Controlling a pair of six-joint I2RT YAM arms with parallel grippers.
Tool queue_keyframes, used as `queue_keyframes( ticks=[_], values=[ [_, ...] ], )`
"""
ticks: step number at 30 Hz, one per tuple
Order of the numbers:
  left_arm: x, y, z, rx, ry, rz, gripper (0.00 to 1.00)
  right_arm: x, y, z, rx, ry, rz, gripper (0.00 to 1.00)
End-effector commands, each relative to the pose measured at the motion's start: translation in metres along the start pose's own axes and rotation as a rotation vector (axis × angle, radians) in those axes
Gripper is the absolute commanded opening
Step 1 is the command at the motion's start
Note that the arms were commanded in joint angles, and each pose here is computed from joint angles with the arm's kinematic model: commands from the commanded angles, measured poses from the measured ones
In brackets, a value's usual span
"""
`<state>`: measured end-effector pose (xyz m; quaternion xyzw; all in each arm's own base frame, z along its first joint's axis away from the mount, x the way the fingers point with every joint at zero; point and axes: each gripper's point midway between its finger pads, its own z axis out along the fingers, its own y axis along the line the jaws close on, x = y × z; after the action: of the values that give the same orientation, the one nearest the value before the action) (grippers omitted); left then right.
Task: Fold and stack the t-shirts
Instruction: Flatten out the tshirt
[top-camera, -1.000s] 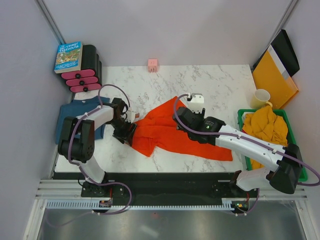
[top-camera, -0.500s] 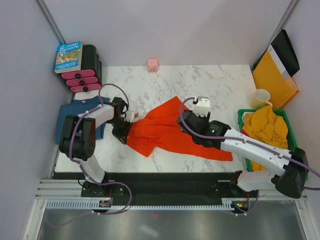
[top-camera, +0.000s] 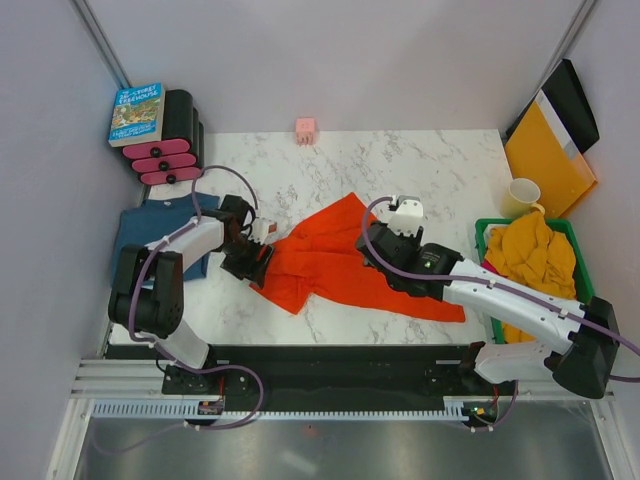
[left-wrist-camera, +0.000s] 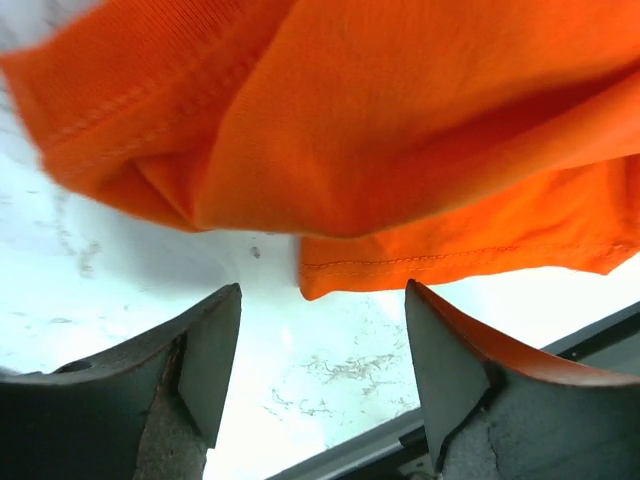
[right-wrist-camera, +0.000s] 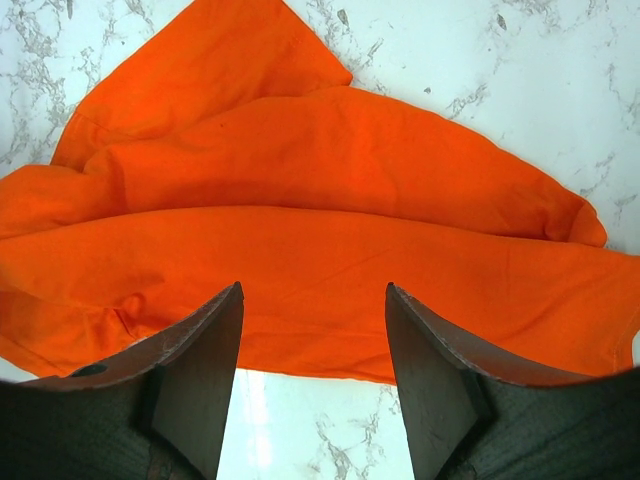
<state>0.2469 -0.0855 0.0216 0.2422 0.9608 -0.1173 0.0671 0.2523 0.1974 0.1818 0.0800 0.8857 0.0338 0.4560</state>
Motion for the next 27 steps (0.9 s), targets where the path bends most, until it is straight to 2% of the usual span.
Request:
queue_keyframes(
  ticks=[1, 3, 5, 6, 8, 19, 20, 23, 27],
  values=[
    [-0.033, 0.0, -0.018, -0.015, -0.169, 0.056, 0.75, -0.004, -0.004, -0.003, 0.007, -0.027, 0.027, 0.66],
    [-0.037, 0.003, -0.017, -0.023, -0.173, 0.052, 0.72, -0.003, -0.004, -0.003, 0.005, -0.025, 0.028, 0.66],
    [-0.038, 0.006, -0.01, -0.026, -0.152, 0.047, 0.66, -0.001, -0.003, -0.002, 0.005, -0.02, 0.025, 0.66],
    [-0.039, 0.007, -0.007, -0.028, -0.148, 0.047, 0.6, -0.001, -0.003, -0.002, 0.006, -0.021, 0.025, 0.66],
    [-0.036, 0.011, 0.001, -0.05, -0.12, 0.049, 0.55, -0.001, -0.004, -0.003, 0.005, -0.021, 0.024, 0.66],
    [-0.004, 0.017, 0.035, -0.102, 0.023, 0.078, 0.53, 0.0, -0.014, -0.003, 0.031, -0.035, 0.024, 0.67],
    [-0.001, 0.02, 0.036, -0.122, 0.037, 0.087, 0.45, 0.001, -0.014, -0.002, 0.033, -0.033, 0.021, 0.66],
    [0.014, 0.021, 0.039, -0.164, 0.089, 0.128, 0.34, 0.0, -0.014, -0.002, 0.036, -0.036, 0.024, 0.66],
    [0.032, 0.021, 0.038, -0.188, 0.136, 0.168, 0.36, 0.001, -0.016, -0.002, 0.038, -0.035, 0.021, 0.67]
  ],
)
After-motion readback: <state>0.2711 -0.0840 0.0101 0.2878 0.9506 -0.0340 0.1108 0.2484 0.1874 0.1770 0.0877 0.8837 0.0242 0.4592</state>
